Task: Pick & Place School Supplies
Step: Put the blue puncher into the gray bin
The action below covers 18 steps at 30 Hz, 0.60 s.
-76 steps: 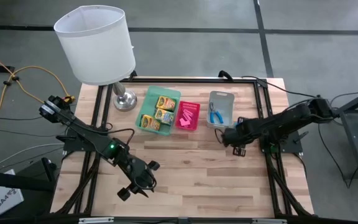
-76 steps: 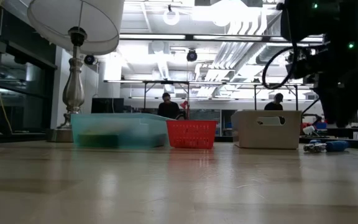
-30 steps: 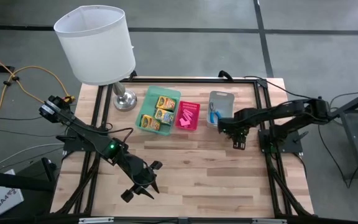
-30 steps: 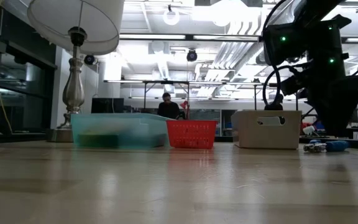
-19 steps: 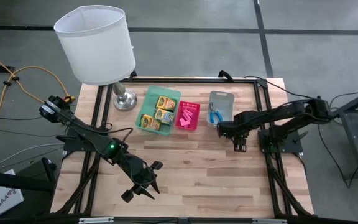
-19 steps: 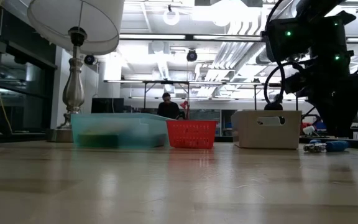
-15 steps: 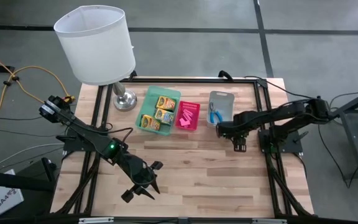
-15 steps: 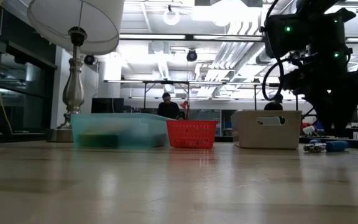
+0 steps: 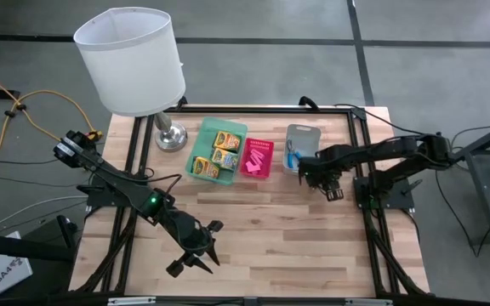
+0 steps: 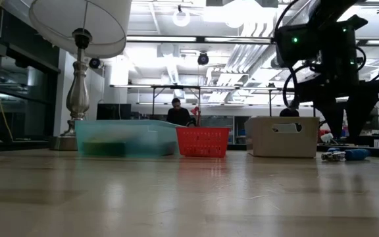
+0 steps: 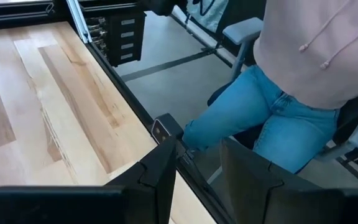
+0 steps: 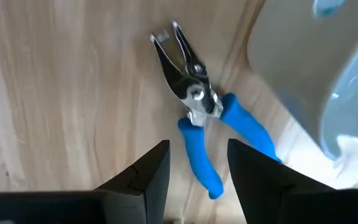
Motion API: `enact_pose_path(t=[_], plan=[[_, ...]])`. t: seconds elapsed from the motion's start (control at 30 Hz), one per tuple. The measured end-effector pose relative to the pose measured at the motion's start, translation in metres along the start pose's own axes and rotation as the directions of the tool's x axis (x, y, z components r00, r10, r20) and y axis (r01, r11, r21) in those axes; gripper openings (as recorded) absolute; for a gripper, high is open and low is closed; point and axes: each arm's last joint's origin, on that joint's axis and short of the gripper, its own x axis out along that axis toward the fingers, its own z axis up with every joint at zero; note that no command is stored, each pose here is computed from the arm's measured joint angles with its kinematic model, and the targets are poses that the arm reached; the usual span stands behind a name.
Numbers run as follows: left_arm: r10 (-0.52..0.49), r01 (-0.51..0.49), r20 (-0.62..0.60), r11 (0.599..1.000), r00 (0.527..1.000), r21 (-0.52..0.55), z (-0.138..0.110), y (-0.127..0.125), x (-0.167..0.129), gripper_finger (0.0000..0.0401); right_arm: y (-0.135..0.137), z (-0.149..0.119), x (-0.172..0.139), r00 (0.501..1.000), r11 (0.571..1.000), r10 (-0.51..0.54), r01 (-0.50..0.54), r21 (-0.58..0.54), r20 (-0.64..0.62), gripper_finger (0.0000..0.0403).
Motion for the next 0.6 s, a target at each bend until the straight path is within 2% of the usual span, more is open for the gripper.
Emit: enact_pose_path(t=[0.33, 0.6], plan=[[0.000, 0.000, 0.000, 1.000, 1.000, -0.002, 0.000, 0.000, 0.000, 0.0122, 0.001, -0.012, 0.019, 0.998, 0.999, 0.041, -0.040, 0.027, -0.045, 0.0153], [0.000, 0.000, 0.000, 1.000, 1.000, -0.002, 0.000, 0.000, 0.000, 0.0122, 0.001, -0.009, 0.026, 1.000, 0.999, 0.014, -0.014, 0.038, 0.008, 0.0153]])
